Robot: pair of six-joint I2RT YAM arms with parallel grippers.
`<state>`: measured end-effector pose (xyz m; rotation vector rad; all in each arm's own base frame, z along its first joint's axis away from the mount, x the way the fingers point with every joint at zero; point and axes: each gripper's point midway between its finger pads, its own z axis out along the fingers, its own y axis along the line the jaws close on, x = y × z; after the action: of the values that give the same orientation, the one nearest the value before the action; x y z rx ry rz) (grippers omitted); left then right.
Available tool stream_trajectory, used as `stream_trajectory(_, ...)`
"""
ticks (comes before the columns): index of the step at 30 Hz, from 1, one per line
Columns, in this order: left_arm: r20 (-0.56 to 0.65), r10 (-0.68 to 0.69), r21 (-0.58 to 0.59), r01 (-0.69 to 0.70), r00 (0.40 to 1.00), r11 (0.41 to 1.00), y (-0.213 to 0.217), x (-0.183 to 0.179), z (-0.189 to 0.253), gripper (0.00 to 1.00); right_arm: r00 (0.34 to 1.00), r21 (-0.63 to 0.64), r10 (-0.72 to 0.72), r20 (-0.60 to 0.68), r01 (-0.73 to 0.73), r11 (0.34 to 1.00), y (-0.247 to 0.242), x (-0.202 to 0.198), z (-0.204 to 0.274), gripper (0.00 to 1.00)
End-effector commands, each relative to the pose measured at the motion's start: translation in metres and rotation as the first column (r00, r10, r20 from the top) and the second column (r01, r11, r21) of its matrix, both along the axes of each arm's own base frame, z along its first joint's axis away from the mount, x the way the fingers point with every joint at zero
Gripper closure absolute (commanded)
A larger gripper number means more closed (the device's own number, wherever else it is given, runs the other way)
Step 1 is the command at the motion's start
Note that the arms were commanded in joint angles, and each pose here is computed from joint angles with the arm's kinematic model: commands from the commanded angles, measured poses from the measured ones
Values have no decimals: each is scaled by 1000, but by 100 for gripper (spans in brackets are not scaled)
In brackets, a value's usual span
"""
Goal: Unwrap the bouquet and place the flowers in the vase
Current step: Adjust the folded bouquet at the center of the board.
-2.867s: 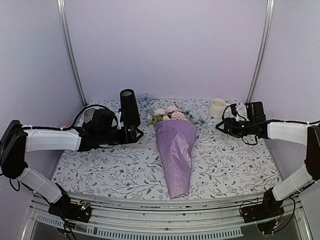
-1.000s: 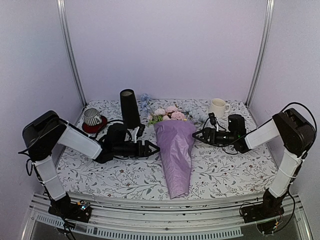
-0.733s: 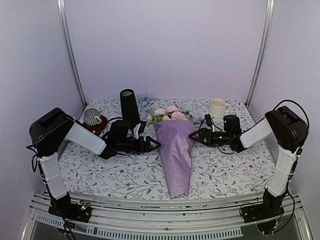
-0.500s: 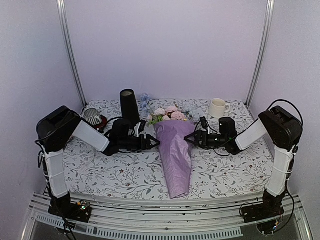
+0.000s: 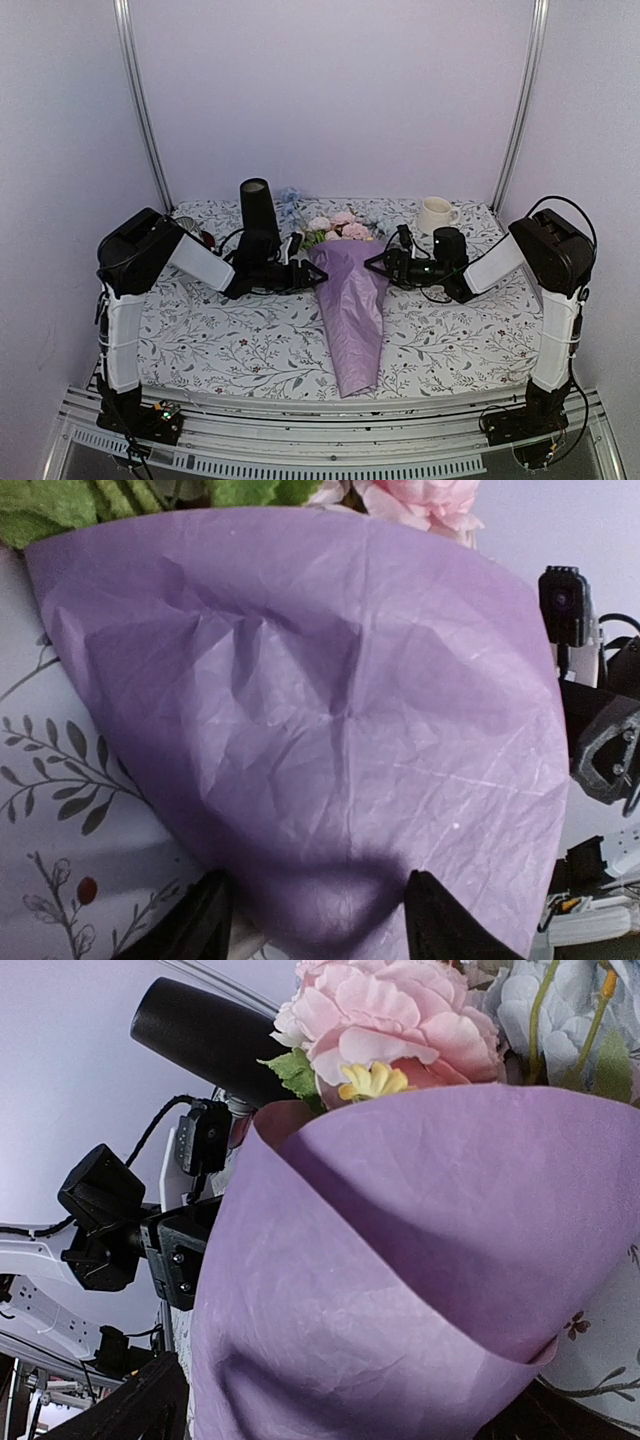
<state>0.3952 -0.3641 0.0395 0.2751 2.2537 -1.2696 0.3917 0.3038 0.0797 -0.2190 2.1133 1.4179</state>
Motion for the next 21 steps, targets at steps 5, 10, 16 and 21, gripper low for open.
stream_trajectory(5,0,-67,-28,67,998,997,-24,12,-10,43,998,-7,-45,42,45,999,-9,-4,7,2)
stream_trajectory(10,-8,-96,-14,96,995,995,-39,16,-18,44,993,-29,-107,47,109,994,-18,-2,5,2)
stream_trajectory(16,1,-135,-31,135,991,990,-58,13,-17,44,980,-57,-187,65,191,980,-31,1,7,2)
stream_trajectory(21,46,-72,-5,73,996,997,-48,14,-3,41,967,-81,-236,97,244,966,-45,3,13,2)
